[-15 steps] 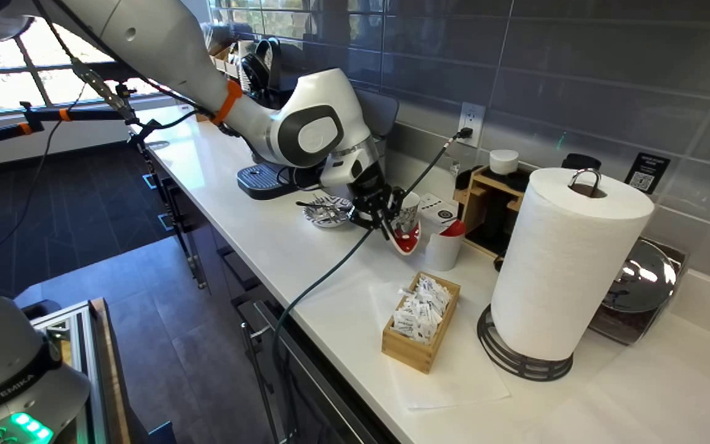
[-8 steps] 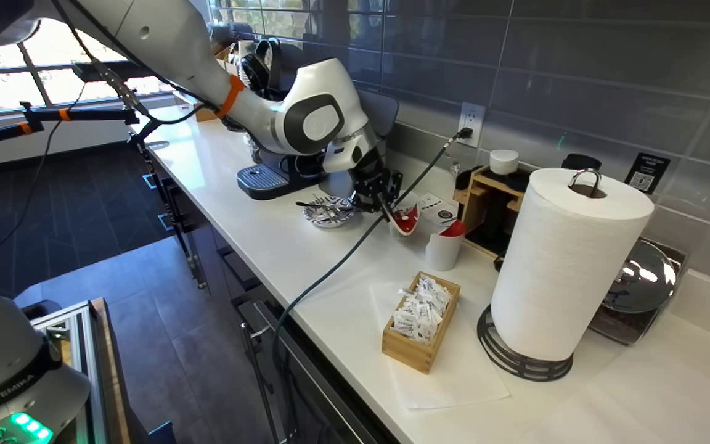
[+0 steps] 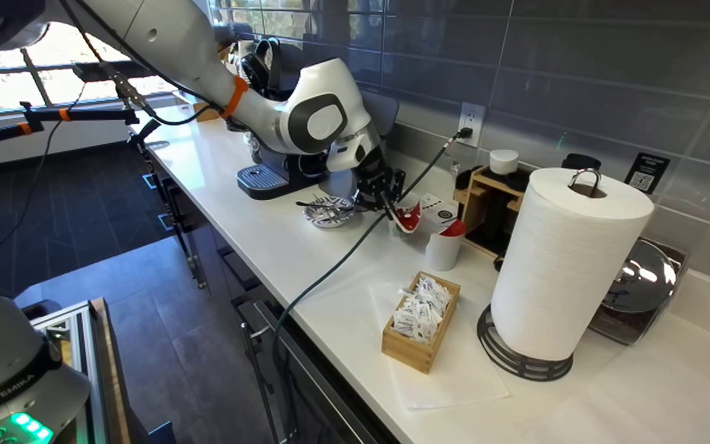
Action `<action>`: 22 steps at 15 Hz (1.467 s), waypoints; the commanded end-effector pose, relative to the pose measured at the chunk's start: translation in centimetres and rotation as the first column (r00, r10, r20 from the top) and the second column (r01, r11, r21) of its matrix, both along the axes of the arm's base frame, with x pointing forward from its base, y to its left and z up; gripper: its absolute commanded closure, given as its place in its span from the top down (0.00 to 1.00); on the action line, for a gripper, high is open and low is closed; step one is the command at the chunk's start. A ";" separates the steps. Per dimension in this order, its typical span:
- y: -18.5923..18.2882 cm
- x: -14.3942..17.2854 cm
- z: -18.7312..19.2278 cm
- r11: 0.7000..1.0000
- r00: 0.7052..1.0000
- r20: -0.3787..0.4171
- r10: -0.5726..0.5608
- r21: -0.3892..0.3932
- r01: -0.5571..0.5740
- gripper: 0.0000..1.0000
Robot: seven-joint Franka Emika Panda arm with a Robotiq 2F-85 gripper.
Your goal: Put the broken pieces in the broken mug.
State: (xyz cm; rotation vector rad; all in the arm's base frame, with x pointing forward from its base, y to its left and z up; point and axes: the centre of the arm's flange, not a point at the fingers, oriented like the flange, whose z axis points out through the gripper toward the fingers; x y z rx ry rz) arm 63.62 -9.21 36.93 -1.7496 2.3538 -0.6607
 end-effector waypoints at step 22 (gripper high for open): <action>-2.2 3.4 0.2 1.000 1.000 0.003 -0.006 -0.008 0.006 0.10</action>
